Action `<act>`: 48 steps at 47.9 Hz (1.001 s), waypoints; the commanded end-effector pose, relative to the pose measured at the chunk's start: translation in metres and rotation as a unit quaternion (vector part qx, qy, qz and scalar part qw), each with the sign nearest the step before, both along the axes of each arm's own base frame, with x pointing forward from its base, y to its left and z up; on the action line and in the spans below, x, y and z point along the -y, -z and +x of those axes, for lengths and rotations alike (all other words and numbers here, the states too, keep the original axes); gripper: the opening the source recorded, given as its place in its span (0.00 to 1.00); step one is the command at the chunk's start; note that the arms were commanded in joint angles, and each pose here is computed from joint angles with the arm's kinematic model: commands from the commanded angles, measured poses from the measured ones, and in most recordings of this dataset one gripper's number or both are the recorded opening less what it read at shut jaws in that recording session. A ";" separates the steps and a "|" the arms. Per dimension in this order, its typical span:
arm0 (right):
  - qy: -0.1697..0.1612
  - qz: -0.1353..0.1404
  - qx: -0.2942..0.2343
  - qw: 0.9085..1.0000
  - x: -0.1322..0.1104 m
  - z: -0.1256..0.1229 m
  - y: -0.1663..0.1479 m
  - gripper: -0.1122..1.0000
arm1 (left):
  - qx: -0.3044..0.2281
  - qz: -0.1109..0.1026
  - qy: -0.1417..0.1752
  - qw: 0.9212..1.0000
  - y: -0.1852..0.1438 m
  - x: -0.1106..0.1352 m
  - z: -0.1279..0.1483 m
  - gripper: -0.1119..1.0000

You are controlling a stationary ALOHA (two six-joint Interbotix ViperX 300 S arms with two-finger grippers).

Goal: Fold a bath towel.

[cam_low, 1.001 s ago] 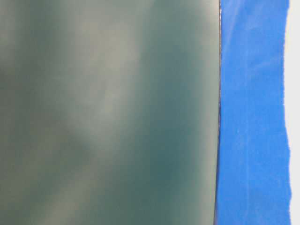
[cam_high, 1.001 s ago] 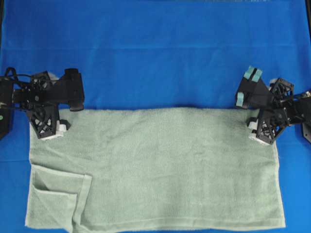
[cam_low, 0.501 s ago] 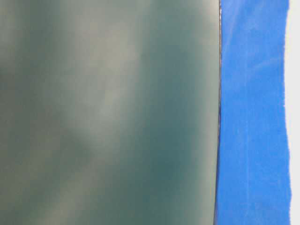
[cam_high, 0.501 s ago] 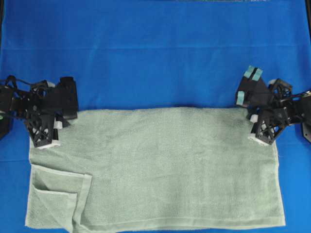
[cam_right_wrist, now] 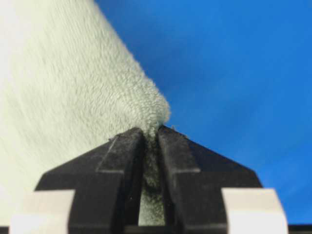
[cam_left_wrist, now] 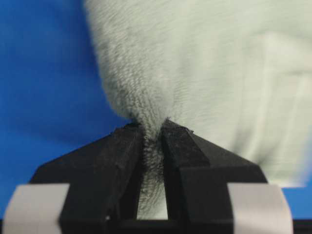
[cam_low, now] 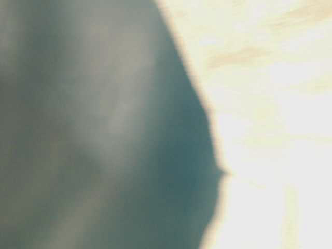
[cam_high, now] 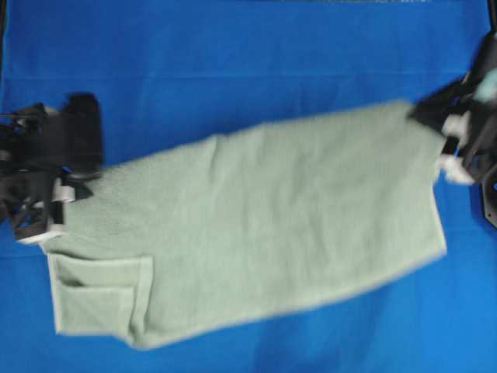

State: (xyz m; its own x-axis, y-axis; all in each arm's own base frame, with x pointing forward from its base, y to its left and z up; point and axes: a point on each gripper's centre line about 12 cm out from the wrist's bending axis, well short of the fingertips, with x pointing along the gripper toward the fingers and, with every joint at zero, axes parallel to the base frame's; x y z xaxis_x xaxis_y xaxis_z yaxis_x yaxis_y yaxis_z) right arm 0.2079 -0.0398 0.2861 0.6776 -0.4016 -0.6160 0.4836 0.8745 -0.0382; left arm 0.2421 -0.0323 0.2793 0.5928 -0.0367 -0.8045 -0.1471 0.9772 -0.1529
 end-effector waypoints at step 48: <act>0.103 -0.037 0.081 0.991 0.021 -0.057 -0.085 0.21 | 0.216 -0.163 0.129 0.954 -0.110 0.150 0.075 0.18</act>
